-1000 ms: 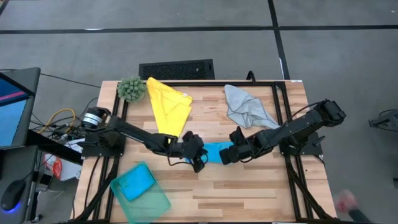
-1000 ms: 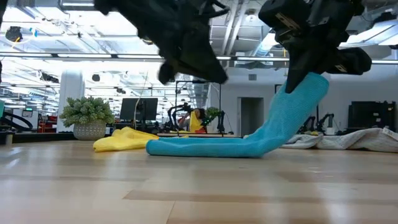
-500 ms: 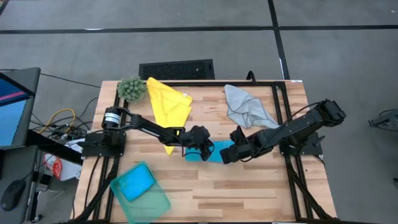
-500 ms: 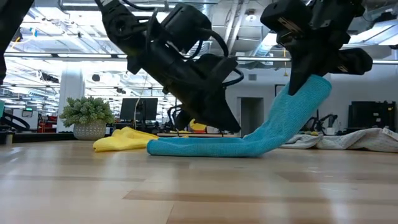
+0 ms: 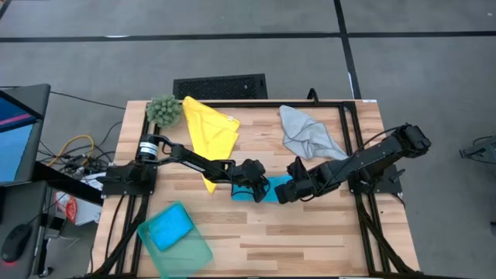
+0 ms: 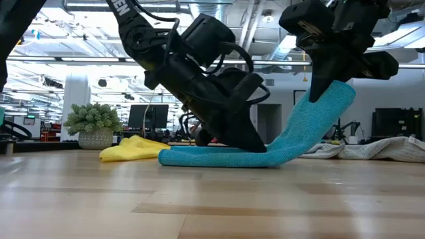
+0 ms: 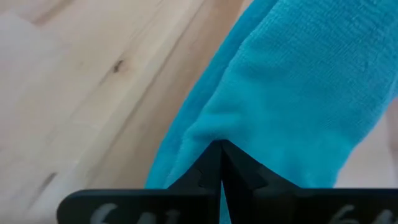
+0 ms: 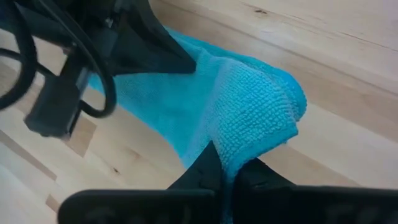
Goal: Fold microfiber towels
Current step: Fold the blue towel
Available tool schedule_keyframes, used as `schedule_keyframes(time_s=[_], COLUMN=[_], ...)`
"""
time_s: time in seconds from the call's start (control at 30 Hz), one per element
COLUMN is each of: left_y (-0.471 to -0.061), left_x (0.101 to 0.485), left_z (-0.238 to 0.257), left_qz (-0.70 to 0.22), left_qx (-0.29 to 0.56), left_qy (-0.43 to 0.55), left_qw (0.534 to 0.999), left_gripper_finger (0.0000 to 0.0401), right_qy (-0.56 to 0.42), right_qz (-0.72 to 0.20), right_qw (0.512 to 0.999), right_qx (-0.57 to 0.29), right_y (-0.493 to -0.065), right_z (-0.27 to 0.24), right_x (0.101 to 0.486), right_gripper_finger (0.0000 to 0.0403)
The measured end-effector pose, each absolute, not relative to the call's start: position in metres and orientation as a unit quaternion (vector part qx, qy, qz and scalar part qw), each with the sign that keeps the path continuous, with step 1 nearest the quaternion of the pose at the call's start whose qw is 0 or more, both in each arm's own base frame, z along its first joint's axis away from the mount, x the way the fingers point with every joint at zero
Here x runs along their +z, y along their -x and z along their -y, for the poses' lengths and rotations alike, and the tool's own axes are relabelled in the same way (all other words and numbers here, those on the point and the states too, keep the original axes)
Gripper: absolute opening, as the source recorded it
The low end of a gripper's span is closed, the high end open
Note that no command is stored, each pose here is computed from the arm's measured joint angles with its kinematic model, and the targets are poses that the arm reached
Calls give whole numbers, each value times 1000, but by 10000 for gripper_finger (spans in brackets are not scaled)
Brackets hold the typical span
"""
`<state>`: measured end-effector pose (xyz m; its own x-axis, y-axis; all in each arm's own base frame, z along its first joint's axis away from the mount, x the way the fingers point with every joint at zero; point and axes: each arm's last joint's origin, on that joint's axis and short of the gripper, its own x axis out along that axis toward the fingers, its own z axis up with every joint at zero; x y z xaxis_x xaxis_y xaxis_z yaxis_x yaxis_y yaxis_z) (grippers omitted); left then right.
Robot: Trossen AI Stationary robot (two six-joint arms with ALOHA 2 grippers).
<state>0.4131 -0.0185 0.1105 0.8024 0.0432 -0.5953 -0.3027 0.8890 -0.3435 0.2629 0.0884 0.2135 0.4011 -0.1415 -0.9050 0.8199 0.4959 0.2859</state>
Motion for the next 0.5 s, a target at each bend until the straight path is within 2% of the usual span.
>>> schedule_keyframes(time_s=[0.5], left_y=[-424], left_x=[116], left_z=[1], left_qz=[-297], left_qx=[137], left_qy=[235], left_qw=[915], left_gripper_finger=[0], right_qy=[-375], right_qz=[-446], right_qw=[749], right_qx=[-316], right_y=[-263], right_z=[-89], right_x=[214], right_gripper_finger=[30])
